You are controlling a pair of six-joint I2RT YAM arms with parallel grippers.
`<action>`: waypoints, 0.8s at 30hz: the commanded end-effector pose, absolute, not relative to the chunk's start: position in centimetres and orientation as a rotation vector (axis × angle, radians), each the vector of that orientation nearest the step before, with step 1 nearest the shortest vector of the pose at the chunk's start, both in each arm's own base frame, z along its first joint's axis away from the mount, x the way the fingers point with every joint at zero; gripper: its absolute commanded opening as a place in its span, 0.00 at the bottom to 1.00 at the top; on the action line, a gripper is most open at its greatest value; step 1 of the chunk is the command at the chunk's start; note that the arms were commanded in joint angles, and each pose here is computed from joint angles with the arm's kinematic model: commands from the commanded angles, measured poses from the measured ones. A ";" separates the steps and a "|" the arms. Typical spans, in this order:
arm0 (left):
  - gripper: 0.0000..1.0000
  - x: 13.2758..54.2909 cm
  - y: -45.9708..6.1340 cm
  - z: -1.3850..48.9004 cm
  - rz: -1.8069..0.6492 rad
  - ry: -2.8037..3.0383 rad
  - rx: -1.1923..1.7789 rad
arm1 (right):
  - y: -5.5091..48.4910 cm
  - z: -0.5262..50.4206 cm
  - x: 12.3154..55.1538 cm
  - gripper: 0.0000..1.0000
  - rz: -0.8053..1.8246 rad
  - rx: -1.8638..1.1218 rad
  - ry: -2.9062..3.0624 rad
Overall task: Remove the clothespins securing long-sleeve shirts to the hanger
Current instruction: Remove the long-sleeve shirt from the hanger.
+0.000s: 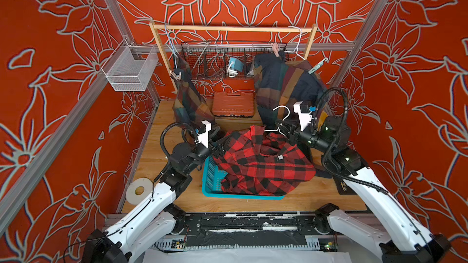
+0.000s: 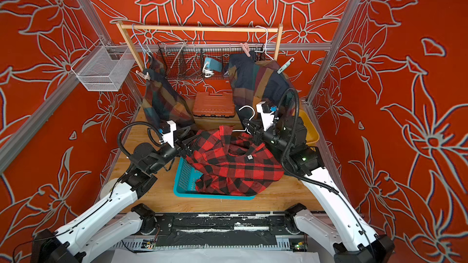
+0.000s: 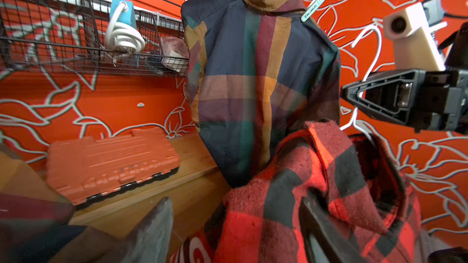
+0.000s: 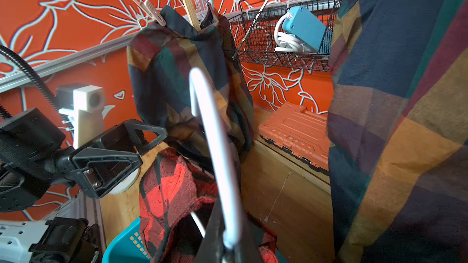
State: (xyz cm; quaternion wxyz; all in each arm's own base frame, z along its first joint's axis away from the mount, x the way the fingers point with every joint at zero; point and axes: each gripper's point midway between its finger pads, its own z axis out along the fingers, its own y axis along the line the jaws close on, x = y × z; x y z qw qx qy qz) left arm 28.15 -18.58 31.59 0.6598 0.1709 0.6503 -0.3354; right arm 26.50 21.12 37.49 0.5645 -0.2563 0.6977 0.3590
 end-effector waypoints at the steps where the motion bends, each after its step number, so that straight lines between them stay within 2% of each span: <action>1: 0.70 27.9 -19.0 33.1 -0.779 1.416 0.418 | 20.9 40.4 25.3 0.00 0.852 -0.642 1.555; 17: 0.60 26.4 -21.3 31.8 -0.912 1.409 0.558 | 20.1 41.1 26.0 0.00 0.867 -0.636 1.544; 20: 0.52 26.3 -21.9 31.6 -0.941 1.415 0.590 | 20.2 41.2 26.0 0.00 0.875 -0.636 1.539; 24: 0.25 26.5 -22.2 31.4 -0.943 1.426 0.604 | 20.2 41.4 26.1 0.00 0.874 -0.639 1.537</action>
